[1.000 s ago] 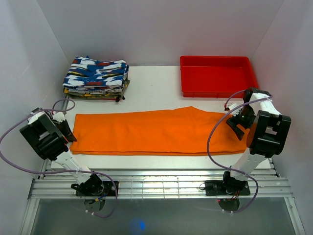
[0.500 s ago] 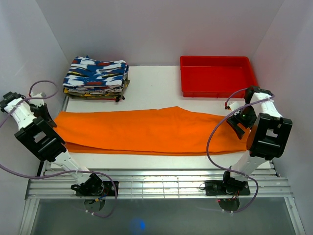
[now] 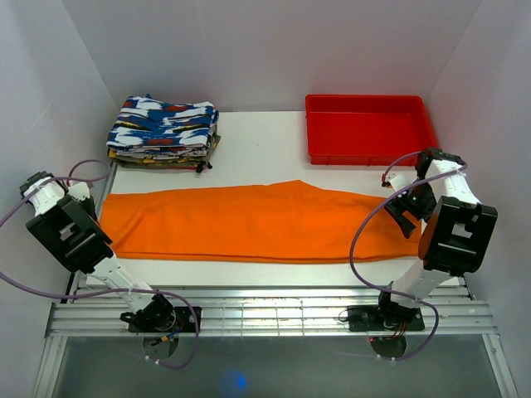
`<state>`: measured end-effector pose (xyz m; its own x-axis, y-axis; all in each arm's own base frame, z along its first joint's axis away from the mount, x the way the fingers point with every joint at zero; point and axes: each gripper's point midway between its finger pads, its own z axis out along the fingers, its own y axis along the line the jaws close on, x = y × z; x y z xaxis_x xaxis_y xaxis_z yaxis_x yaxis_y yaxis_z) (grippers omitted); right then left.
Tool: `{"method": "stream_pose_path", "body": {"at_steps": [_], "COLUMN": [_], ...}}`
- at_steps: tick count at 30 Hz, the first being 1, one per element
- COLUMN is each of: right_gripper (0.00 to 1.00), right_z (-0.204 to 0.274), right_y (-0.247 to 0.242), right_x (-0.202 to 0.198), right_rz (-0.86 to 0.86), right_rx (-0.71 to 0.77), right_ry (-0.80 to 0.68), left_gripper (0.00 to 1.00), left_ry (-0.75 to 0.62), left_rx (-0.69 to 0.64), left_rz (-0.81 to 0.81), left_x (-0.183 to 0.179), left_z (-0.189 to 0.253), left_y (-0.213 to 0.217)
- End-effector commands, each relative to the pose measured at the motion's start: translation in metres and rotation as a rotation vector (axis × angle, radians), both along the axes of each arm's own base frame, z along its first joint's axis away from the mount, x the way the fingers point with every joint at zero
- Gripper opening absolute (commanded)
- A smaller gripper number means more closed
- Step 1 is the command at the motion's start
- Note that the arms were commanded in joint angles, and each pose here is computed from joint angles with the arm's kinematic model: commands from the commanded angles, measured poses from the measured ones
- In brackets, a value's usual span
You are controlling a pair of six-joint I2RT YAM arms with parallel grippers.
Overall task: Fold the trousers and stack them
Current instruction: Fold the trousers
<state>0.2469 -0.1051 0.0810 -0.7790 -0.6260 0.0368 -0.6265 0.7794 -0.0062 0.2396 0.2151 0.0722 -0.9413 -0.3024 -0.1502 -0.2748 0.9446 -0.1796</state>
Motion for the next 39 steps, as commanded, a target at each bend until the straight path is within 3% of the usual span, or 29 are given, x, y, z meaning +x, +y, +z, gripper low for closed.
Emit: {"method": "stream_pose_path", "body": {"at_steps": [1,10,13,24,28,34,39], "right_gripper": [0.92,0.90,0.89,0.89,0.88,0.76,0.61], "right_z": [0.003,-0.063,-0.077,-0.071,-0.062,-0.006,0.050], "right_y": [0.000,-0.012,-0.029,-0.065,-0.059,-0.012,0.087], "right_x": [-0.004,-0.047,-0.052,-0.024,-0.022,0.013,0.032], "right_rz": [0.026,0.068,0.054,0.023,0.007,0.061,0.252], "right_rx": [0.013,-0.066,-0.125,-0.179,-0.140,0.080,0.285], "right_ry": [0.021,0.172,0.196,0.170,0.168,-0.027,-0.187], "left_gripper": [0.04,0.53,0.62,0.63,0.58,0.54,0.57], "left_ry": [0.009,-0.016,-0.026,-0.017,-0.088,-0.233,-0.321], "left_rx": [0.133,0.174,0.173,0.033,0.026,0.016,-0.089], "left_rz": [0.038,0.028,0.012,-0.033,-0.045,-0.063,-0.060], "left_x": [0.000,0.013,0.014,0.005,0.013,0.038,0.055], "left_z": [-0.009,-0.013,-0.012,-0.033,-0.018,0.037,0.073], "left_y": [0.029,0.045,0.046,0.005,-0.005,-0.003,-0.016]}}
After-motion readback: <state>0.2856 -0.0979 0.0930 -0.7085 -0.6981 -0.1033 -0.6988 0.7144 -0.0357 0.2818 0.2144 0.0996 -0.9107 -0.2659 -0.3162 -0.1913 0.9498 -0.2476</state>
